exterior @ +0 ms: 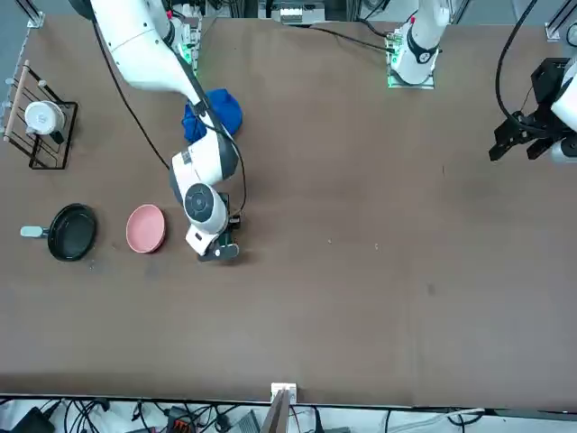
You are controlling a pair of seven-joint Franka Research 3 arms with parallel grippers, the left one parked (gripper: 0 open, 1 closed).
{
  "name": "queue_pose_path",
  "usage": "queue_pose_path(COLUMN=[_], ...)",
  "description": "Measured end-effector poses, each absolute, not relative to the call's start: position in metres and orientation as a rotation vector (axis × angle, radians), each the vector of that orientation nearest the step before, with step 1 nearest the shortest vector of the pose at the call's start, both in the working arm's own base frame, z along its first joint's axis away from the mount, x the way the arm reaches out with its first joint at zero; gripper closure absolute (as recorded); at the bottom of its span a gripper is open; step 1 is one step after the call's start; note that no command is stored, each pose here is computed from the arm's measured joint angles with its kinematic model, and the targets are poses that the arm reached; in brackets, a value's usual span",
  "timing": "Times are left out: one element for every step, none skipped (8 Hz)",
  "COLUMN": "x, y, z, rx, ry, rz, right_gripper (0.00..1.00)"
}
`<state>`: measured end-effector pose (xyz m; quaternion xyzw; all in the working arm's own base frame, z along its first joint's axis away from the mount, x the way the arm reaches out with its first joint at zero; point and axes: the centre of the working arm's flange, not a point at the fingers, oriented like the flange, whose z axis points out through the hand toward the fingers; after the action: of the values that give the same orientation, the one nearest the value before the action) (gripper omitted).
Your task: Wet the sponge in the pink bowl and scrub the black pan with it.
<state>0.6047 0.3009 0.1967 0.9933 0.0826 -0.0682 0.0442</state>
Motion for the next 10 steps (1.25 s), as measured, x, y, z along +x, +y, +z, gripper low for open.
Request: queue_pose_path(x=[0.606,0.607,0.607,0.606,0.605,0.607,0.611,0.619,0.629,0.638], y=[0.296,0.293,0.293,0.293,0.294,0.294,0.296,0.298,0.298,0.292], z=[0.192,0.189,0.189,0.187,0.184,0.184,0.19,0.202,0.221,0.251], rx=[3.016,3.01,3.01,3.007,3.005,3.007,3.016,3.029,3.043,3.054], ry=[0.257,0.254,0.228,0.196,0.175,0.165,0.155,0.147,0.135,0.113], rz=[-0.206,-0.209,-0.208,-0.207,-0.21,-0.202,-0.178,-0.141,-0.092,-0.041], right_gripper=[0.57,0.51,0.48,0.33,0.13,0.0,0.0,0.0,0.0,0.0])
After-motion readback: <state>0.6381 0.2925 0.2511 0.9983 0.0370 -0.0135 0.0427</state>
